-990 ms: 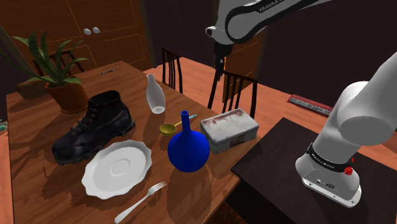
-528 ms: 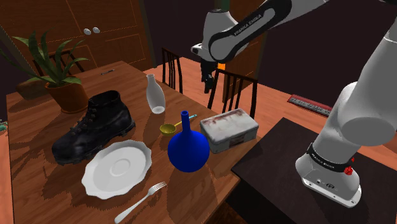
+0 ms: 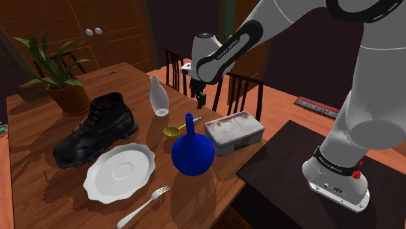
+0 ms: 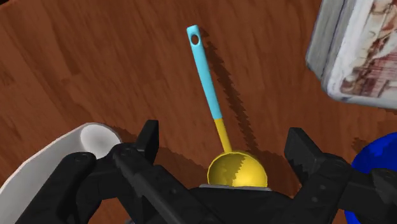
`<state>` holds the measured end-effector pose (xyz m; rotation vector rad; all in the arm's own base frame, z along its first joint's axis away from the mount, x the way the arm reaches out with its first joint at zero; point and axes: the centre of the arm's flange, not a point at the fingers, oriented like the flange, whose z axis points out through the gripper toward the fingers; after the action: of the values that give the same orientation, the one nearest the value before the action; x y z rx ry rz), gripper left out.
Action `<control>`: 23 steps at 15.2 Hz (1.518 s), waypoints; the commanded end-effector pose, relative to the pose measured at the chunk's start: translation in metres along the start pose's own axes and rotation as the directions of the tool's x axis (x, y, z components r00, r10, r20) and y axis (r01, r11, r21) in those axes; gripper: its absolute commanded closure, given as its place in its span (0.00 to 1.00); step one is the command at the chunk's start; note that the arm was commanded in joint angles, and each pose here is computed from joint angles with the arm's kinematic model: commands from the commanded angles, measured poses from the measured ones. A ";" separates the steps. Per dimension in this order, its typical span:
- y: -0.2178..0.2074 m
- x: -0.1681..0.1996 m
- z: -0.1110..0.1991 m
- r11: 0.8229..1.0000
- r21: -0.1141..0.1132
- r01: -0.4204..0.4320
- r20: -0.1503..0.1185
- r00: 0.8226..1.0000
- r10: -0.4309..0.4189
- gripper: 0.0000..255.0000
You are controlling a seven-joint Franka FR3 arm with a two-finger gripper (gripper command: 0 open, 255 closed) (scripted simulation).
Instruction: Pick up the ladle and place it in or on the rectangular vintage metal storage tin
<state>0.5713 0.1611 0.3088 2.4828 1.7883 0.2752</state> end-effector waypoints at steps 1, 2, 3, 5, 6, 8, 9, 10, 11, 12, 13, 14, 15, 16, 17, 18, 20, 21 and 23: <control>0.000 0.014 0.022 0.998 0.006 0.067 -0.007 0.998 -0.067 0.00; 0.000 0.021 0.033 0.995 0.009 0.099 -0.010 0.995 -0.099 0.00; -0.001 0.028 0.043 0.991 0.012 0.131 -0.014 0.991 -0.131 0.00; -0.004 0.043 0.065 0.981 0.017 0.194 -0.021 0.981 -0.194 0.00; -0.005 0.050 0.075 0.974 0.020 0.226 -0.024 0.974 -0.225 0.00; -0.009 0.064 0.097 0.957 0.025 0.288 -0.032 0.957 -0.287 0.00; -0.011 0.071 0.107 0.947 0.027 0.319 -0.036 0.947 -0.318 0.00; -0.014 0.078 0.118 0.937 0.029 0.349 -0.040 0.937 -0.348 0.00; -0.014 0.079 0.119 0.936 0.029 0.352 -0.040 0.936 -0.351 0.00; -0.015 0.079 0.124 0.936 0.029 0.352 -0.040 0.936 -0.351 0.00; -0.015 0.079 0.129 0.936 0.029 0.352 -0.040 0.936 -0.351 0.00; -0.015 0.079 0.134 0.936 0.029 0.352 -0.040 0.936 -0.351 0.00; -0.015 0.080 0.140 0.936 0.029 0.352 -0.040 0.936 -0.351 0.00; -0.015 0.080 0.145 0.936 0.029 0.352 -0.040 0.936 -0.351 0.00; -0.016 0.080 0.150 0.936 0.029 0.352 -0.040 0.936 -0.351 0.00; -0.016 0.080 0.159 0.936 0.029 0.352 -0.040 0.936 -0.351 0.00; -0.016 0.080 0.159 0.936 0.029 0.352 -0.040 0.936 -0.351 0.00; -0.016 0.080 0.159 0.936 0.029 0.352 -0.040 0.936 -0.351 0.00; -0.016 0.080 0.159 0.936 0.029 0.352 -0.040 0.936 -0.351 0.00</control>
<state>0.6102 0.2495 0.1591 2.1321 2.2215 0.2634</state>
